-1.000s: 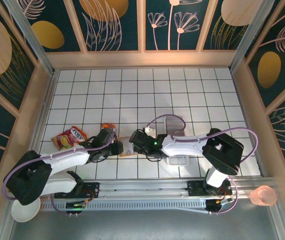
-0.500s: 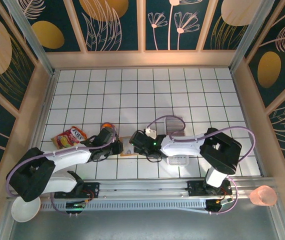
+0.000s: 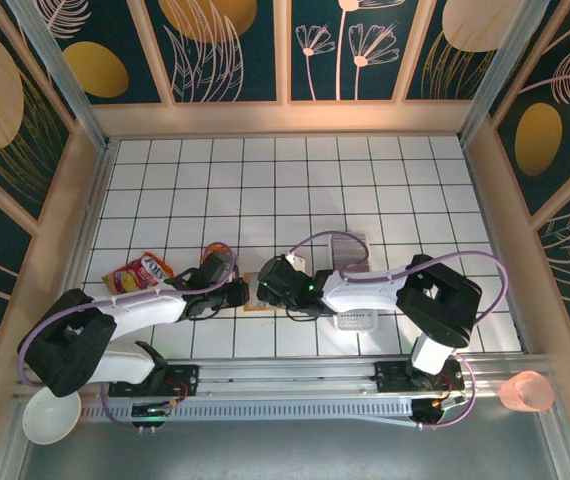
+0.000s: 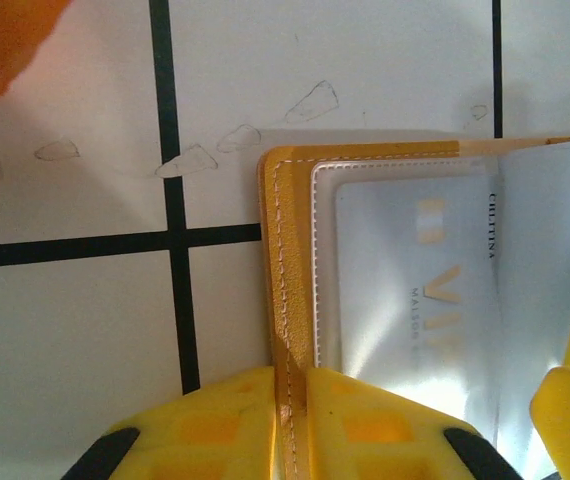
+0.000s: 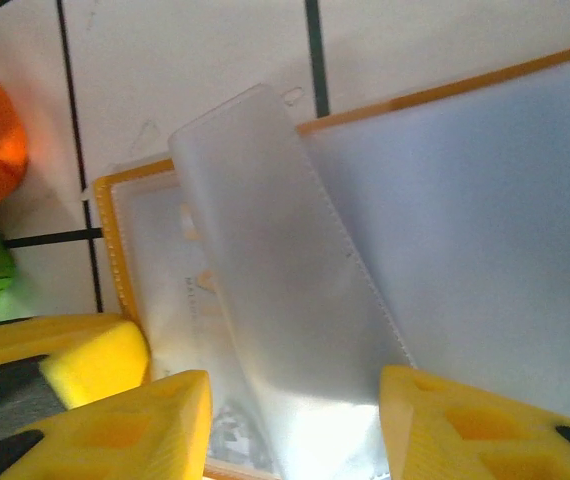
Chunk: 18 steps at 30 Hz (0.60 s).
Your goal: Put the credit cards into the card holder
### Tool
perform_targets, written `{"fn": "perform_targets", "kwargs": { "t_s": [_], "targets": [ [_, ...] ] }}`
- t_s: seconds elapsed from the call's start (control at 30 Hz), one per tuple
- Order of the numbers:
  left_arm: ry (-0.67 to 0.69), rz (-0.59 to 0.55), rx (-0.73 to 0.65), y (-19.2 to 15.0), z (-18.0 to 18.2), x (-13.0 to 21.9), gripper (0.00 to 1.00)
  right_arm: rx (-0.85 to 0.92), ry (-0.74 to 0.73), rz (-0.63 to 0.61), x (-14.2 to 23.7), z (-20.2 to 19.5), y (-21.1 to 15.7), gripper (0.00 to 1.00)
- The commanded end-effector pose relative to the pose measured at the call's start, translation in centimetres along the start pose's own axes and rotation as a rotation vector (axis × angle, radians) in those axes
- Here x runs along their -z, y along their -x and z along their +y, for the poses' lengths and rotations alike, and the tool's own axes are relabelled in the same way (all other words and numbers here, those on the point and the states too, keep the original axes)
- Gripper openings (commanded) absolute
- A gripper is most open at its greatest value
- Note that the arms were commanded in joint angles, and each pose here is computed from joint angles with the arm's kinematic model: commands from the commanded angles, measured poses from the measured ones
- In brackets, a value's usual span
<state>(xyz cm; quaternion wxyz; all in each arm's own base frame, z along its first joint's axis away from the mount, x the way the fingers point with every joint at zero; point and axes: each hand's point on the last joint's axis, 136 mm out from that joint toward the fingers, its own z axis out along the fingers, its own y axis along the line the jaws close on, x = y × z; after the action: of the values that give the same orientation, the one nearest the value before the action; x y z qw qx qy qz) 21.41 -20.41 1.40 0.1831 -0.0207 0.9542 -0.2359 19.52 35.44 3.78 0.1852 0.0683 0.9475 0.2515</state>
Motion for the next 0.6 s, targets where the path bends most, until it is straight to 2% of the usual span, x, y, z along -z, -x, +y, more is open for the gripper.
{"fn": "perform_targets", "kwargs": {
  "t_s": [0.0, 0.23, 0.57],
  "targets": [
    [-0.038, 0.016, 0.014, -0.1, -1.0, -0.1, 0.15, -0.018, 0.041, -0.002, -0.4, 0.4, 0.0, 0.48],
    [-0.073, -0.007, 0.056, 0.0, -1.3, 0.2, 0.13, -0.049, 0.125, 0.002, -0.2, 1.8, 0.0, 0.48],
    [-0.031, -0.171, 0.145, 1.8, 0.2, 2.7, 0.12, -0.064, 0.180, 0.003, -0.3, 2.8, -0.2, 0.47]
  ]
}}
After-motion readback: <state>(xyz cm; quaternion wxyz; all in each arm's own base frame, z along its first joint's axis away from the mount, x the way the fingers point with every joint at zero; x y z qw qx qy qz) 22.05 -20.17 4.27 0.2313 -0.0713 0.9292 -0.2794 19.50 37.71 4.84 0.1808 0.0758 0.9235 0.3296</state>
